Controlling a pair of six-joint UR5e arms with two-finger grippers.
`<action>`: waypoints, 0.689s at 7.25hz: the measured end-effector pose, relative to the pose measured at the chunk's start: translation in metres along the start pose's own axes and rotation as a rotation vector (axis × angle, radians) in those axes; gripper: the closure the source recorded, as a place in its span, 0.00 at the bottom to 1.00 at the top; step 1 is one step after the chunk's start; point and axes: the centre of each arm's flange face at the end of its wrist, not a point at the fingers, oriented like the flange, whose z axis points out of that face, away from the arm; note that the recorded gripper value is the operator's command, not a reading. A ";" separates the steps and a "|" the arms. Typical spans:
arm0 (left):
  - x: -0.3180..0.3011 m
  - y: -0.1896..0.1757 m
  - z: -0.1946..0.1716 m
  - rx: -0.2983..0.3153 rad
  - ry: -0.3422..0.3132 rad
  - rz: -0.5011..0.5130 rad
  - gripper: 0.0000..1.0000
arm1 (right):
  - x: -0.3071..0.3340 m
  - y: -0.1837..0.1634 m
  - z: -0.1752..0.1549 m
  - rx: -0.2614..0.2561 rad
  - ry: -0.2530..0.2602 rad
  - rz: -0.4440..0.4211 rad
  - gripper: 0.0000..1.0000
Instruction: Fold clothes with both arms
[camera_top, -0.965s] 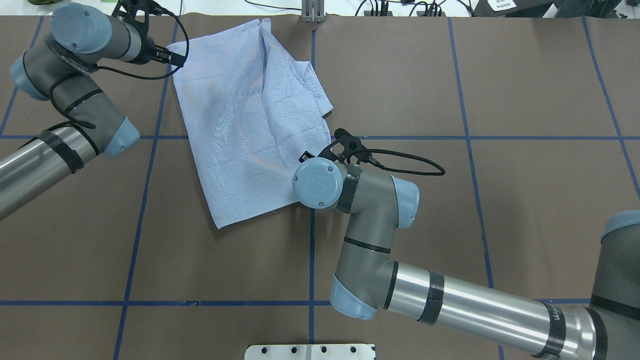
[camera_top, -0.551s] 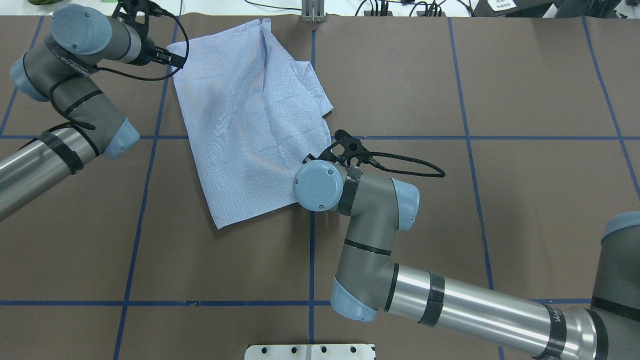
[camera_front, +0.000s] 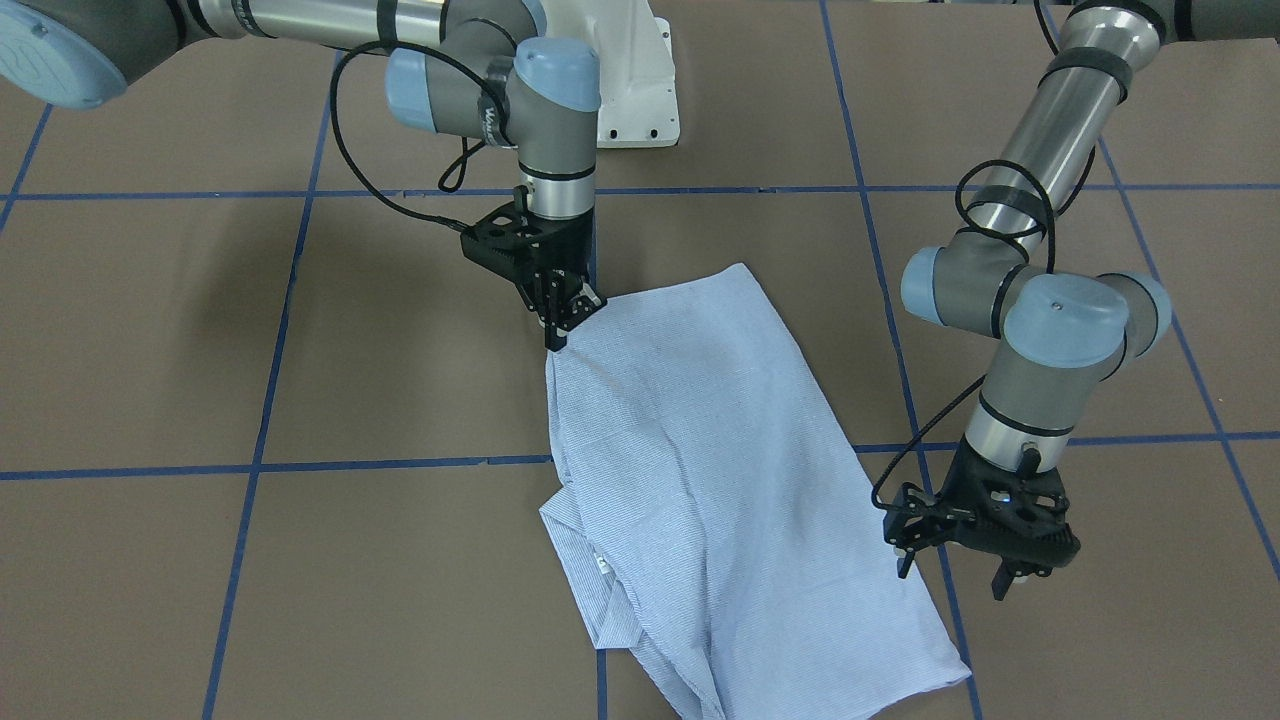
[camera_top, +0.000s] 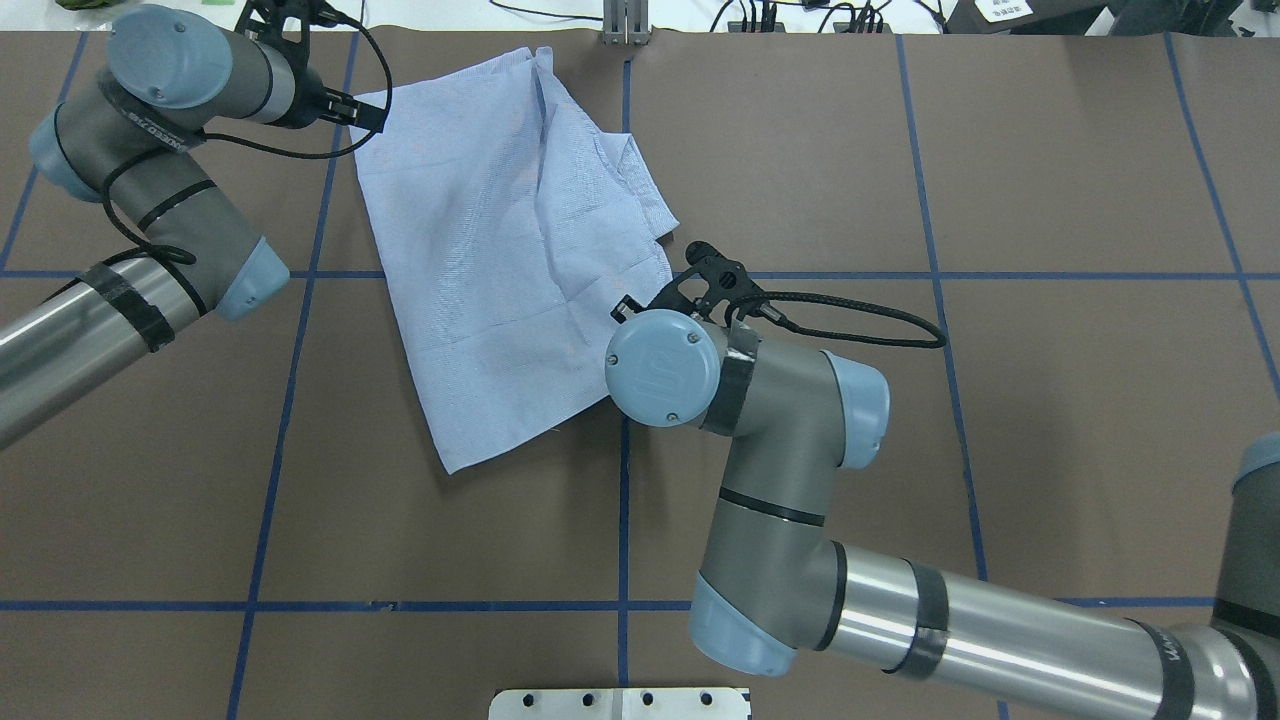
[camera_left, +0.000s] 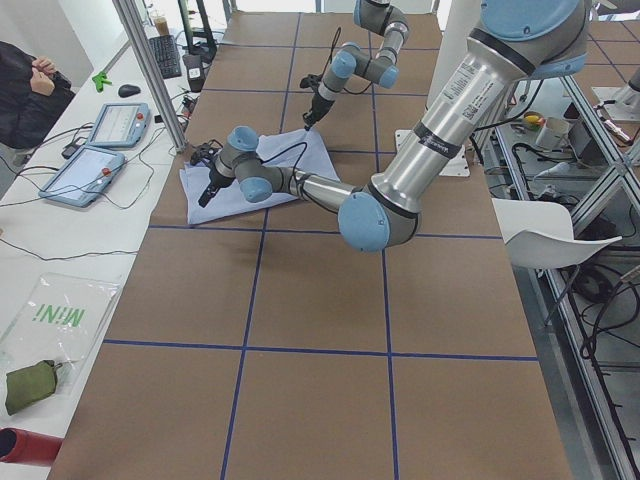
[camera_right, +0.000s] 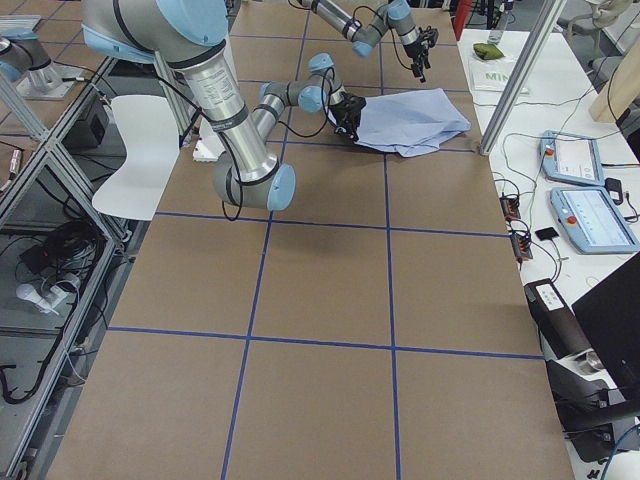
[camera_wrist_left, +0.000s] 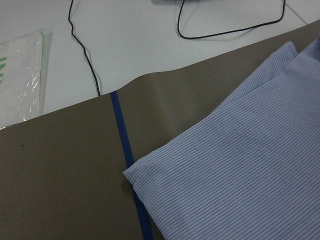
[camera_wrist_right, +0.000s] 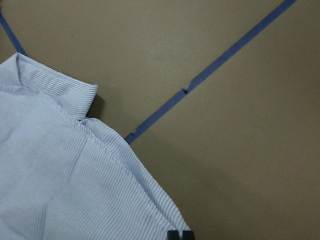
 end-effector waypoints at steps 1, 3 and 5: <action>0.031 0.016 -0.014 -0.014 0.075 -0.061 0.00 | 0.016 -0.011 -0.013 -0.003 -0.009 0.002 1.00; 0.092 0.073 -0.067 -0.082 0.251 -0.242 0.00 | 0.028 -0.015 -0.023 -0.008 -0.017 0.001 1.00; 0.142 0.156 -0.127 -0.160 0.358 -0.361 0.00 | 0.031 -0.009 -0.024 -0.005 -0.021 -0.007 1.00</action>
